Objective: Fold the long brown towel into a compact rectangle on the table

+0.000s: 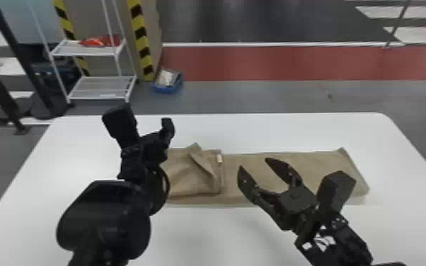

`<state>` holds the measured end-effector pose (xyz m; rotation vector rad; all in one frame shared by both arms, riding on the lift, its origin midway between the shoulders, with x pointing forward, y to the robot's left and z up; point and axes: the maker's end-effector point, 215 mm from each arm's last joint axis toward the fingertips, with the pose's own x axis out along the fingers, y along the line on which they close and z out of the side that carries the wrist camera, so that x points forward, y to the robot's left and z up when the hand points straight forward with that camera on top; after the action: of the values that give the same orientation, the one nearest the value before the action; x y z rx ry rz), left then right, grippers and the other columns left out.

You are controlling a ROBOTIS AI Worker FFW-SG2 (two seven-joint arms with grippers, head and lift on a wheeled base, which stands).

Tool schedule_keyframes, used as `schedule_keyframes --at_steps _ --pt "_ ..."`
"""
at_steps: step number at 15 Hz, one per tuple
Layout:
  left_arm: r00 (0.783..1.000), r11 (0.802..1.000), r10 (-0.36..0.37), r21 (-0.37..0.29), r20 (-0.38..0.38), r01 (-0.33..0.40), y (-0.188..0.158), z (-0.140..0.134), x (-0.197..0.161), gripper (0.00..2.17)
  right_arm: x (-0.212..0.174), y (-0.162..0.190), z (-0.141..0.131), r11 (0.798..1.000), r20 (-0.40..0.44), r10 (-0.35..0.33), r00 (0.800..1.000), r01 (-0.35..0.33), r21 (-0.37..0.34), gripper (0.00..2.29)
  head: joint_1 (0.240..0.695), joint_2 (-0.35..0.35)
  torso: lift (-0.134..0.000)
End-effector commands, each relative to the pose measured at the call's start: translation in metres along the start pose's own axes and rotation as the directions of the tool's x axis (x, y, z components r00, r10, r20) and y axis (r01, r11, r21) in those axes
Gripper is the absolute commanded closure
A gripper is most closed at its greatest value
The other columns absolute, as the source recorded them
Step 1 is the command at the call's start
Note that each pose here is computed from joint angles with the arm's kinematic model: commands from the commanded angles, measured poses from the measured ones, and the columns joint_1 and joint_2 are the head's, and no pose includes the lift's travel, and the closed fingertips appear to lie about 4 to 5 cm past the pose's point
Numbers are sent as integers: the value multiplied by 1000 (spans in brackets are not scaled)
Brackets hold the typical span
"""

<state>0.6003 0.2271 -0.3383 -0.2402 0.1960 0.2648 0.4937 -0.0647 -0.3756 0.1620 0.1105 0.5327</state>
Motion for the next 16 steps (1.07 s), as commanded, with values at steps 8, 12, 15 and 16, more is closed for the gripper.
schedule_keyframes --at_steps 8,12,15,16 --pt "929 982 10 171 370 -79 121 74 -79 255 95 66 -26 983 -144 21 989 -47 -176 289 695 350 -120" --pt "928 979 -100 202 360 28 91 67 -86 208 94 40 -56 977 -263 -66 963 9 -212 387 695 350 -120" --pt "919 967 -184 230 349 106 68 66 -86 208 89 19 -63 976 -285 -114 952 53 -212 427 695 330 -120" --pt "917 964 -193 239 348 112 67 67 -86 208 88 16 -64 976 -289 -118 950 57 -211 478 695 319 -120"
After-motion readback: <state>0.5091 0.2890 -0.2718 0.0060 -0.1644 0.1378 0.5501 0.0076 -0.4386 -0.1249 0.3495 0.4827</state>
